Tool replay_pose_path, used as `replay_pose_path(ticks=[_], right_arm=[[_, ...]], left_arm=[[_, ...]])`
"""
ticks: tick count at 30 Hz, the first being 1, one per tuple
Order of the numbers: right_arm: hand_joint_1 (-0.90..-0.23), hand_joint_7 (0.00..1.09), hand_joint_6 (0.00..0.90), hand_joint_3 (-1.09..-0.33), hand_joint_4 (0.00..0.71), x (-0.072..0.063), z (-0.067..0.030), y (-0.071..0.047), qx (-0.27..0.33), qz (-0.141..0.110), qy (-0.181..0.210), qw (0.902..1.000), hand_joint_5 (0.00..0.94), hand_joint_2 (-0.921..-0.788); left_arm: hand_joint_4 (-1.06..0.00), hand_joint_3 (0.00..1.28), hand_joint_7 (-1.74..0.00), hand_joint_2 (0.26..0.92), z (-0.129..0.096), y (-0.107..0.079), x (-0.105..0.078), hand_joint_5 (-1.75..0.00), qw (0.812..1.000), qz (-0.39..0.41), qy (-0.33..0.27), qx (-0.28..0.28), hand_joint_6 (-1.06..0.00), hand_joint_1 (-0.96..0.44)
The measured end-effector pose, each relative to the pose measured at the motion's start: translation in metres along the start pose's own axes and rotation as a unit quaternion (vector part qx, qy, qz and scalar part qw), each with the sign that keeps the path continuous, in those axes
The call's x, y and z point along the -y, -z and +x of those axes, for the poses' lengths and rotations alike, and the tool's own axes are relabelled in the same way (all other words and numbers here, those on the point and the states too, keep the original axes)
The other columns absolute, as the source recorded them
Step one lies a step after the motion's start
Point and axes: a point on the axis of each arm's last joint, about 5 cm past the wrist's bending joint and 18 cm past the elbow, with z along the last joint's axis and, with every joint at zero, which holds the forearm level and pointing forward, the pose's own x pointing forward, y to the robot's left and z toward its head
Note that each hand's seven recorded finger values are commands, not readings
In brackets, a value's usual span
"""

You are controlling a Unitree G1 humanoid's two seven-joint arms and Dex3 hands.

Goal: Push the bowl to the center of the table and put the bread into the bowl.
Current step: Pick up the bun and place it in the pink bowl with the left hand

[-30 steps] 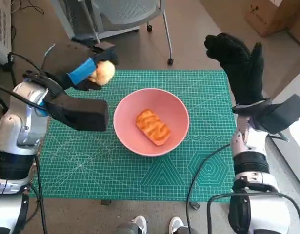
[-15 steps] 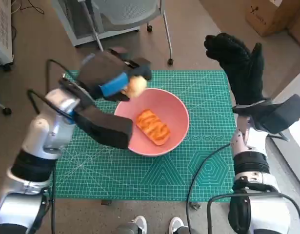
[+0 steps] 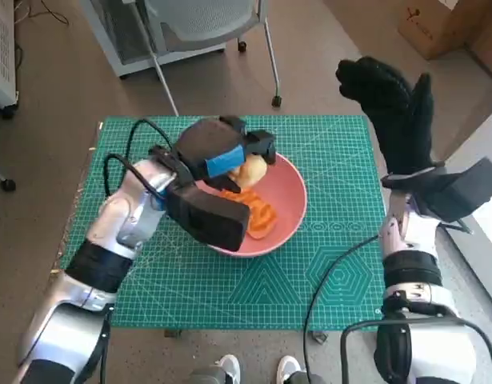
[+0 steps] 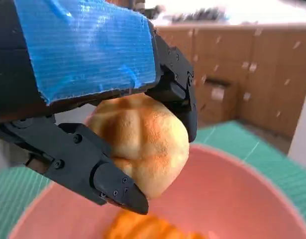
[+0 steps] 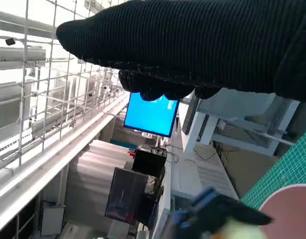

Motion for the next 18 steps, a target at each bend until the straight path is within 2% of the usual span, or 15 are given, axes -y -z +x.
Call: replay_pose_path(ticks=[8, 11, 12, 13, 14, 15, 16, 18], right_arm=[[-0.662, 0.0, 0.332, -0.658, 0.2, 0.001, -0.0025, 0.001, -0.001, -0.005, 0.001, 1.0, 0.0, -0.921], [-0.665, 0.0, 0.329, -0.659, 0.197, 0.001, -0.0034, 0.001, -0.003, -0.005, 0.002, 1.0, 0.0, -0.921], [-0.666, 0.0, 0.328, -0.659, 0.196, 0.001, -0.0035, 0.001, -0.003, -0.005, 0.002, 1.0, 0.0, -0.921], [-0.666, 0.0, 0.327, -0.659, 0.196, 0.001, -0.0036, 0.001, -0.003, -0.005, 0.002, 1.0, 0.0, -0.921], [-0.666, 0.0, 0.326, -0.659, 0.195, 0.001, -0.0036, 0.001, -0.003, -0.005, 0.002, 1.0, 0.0, -0.921], [-0.666, 0.0, 0.326, -0.659, 0.194, 0.001, -0.0036, 0.001, -0.003, -0.005, 0.002, 1.0, 0.0, -0.921], [-0.665, 0.0, 0.325, -0.659, 0.194, 0.001, -0.0035, 0.001, -0.003, -0.005, 0.003, 1.0, 0.0, -0.921], [-0.664, 0.0, 0.324, -0.659, 0.194, 0.001, -0.0035, 0.001, -0.003, -0.006, 0.005, 1.0, 0.0, -0.921]], left_arm=[[-0.72, 0.05, -1.02, 0.92, 0.004, 0.004, 0.013, -1.24, 0.999, -0.012, 0.029, -0.019, -0.66, 0.0], [-0.62, 0.15, -1.21, 0.921, 0.005, 0.005, 0.017, -1.3, 0.999, -0.017, 0.039, -0.027, -0.51, 0.0], [-0.55, 0.14, -0.97, 0.899, 0.005, 0.005, 0.018, -0.98, 0.998, -0.019, 0.044, -0.031, -0.46, -0.01], [-0.54, 0.13, -0.84, 0.898, 0.005, 0.006, 0.018, -0.83, 0.998, -0.022, 0.05, -0.036, -0.47, -0.01], [-0.47, 0.09, -0.59, 0.885, 0.006, 0.006, 0.019, -0.54, 0.997, -0.025, 0.056, -0.041, -0.43, -0.03], [-0.42, 0.06, -0.41, 0.879, 0.006, 0.006, 0.019, -0.35, 0.997, -0.029, 0.064, -0.045, -0.42, -0.04], [-0.35, 0.04, -0.27, 0.863, 0.006, 0.006, 0.018, -0.22, 0.995, -0.035, 0.072, -0.051, -0.39, -0.06], [-0.29, 0.02, -0.15, 0.85, 0.005, 0.007, 0.017, -0.11, 0.993, -0.05, 0.086, -0.06, -0.36, -0.09]])
